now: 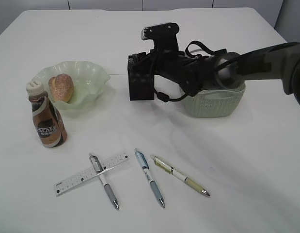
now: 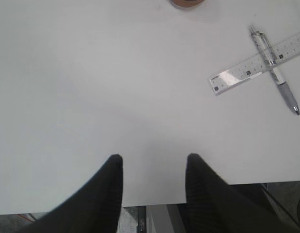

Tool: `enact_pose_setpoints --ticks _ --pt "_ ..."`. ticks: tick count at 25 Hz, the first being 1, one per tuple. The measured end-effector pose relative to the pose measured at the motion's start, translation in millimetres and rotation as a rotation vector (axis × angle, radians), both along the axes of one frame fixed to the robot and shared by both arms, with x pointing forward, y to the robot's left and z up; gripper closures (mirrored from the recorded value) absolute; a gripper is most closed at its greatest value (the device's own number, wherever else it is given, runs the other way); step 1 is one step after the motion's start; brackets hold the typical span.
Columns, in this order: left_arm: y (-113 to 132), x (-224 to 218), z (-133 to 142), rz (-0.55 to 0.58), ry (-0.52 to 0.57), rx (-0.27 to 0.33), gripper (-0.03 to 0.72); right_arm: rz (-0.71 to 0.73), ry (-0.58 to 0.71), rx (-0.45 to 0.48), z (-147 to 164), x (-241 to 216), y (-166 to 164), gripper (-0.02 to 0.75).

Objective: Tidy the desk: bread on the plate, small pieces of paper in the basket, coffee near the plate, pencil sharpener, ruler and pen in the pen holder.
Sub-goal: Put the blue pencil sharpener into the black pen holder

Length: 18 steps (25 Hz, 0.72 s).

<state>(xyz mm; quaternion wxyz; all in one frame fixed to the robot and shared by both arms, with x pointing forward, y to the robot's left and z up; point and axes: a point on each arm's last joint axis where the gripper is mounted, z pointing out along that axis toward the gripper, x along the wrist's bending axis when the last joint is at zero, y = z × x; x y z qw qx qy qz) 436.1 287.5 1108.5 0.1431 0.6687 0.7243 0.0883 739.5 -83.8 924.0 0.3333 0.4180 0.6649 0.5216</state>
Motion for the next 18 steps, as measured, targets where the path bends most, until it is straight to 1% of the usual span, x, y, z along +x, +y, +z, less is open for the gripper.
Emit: enact_pose_setpoints --ticks 4,6,11,13,18 --pt "0.0 0.0 0.0 0.0 0.0 0.0 0.381 -0.009 0.067 -0.034 -3.3 -1.6 -1.7 0.269" --pt "0.2 0.0 0.0 0.0 0.0 0.002 0.381 -0.014 0.08 -0.042 9.0 -3.4 -3.0 0.269" --pt "2.8 0.1 0.0 0.0 -0.002 0.032 0.381 -0.03 0.083 -0.051 67.2 -14.2 -9.3 0.269" --pt "4.3 0.2 0.0 0.0 -0.002 0.05 0.38 -0.043 0.118 -0.07 93.1 -23.3 -14.5 0.269" --pt "4.3 0.2 0.0 0.0 -0.002 0.05 0.381 -0.074 0.196 -0.107 152.9 -52.7 -29.7 0.269"
